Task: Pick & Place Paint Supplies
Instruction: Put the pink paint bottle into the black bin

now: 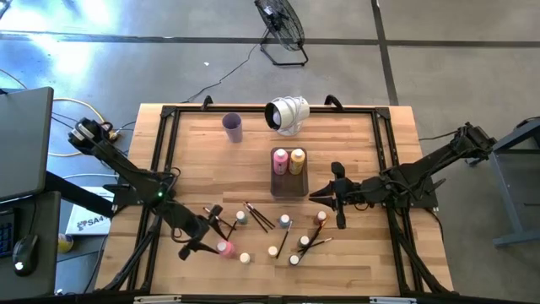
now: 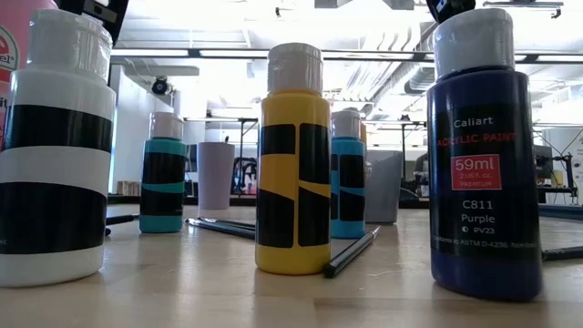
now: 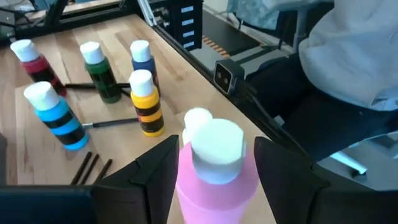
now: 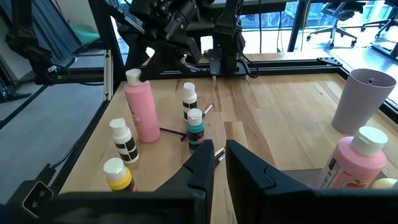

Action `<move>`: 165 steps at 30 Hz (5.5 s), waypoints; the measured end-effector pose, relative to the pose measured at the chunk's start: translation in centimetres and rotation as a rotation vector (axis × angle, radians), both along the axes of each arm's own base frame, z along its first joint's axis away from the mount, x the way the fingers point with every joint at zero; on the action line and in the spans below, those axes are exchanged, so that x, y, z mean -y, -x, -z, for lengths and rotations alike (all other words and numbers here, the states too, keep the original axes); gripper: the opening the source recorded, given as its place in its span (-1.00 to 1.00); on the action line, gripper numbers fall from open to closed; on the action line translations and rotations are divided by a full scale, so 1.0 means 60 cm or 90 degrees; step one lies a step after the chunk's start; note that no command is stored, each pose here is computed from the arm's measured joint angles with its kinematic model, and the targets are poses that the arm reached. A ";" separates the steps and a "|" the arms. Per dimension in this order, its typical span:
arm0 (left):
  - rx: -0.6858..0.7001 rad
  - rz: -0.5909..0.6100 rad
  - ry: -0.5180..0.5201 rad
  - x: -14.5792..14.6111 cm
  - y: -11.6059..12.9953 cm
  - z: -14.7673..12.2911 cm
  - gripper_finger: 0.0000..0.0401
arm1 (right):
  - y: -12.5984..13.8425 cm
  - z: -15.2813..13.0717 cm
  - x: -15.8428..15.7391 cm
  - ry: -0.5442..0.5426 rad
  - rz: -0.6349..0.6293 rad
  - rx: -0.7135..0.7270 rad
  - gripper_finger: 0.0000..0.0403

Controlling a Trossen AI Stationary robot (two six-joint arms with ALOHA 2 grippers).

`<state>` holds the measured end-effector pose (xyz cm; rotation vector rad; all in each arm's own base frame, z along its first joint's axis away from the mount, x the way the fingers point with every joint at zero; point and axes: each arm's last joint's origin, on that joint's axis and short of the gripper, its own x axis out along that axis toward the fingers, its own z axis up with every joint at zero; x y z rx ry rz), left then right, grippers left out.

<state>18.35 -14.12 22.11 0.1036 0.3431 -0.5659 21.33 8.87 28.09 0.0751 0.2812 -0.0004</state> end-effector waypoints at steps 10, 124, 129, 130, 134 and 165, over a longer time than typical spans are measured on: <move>-0.016 -0.005 -0.008 0.005 -0.007 0.013 0.02 | 0.000 0.000 0.000 0.000 0.000 -0.001 -0.84; 0.094 -0.306 -0.005 -0.215 -0.189 -0.188 -0.38 | 0.044 0.038 -0.047 0.046 -0.279 -0.181 -0.84; 0.074 -0.296 -0.005 -0.243 -0.242 -0.189 -0.38 | 0.049 0.039 -0.052 0.036 -0.284 -0.188 -0.84; 0.068 -0.291 -0.001 -0.249 -0.251 -0.190 -0.38 | 0.050 0.040 -0.054 0.036 -0.286 -0.189 -0.84; 0.055 -0.289 0.006 -0.267 -0.282 -0.188 -0.38 | 0.053 0.039 -0.059 0.034 -0.286 -0.189 -0.84; -0.082 -0.423 -0.017 -0.288 -0.350 -0.068 -0.38 | 0.064 0.041 -0.071 0.049 -0.245 -0.186 -0.84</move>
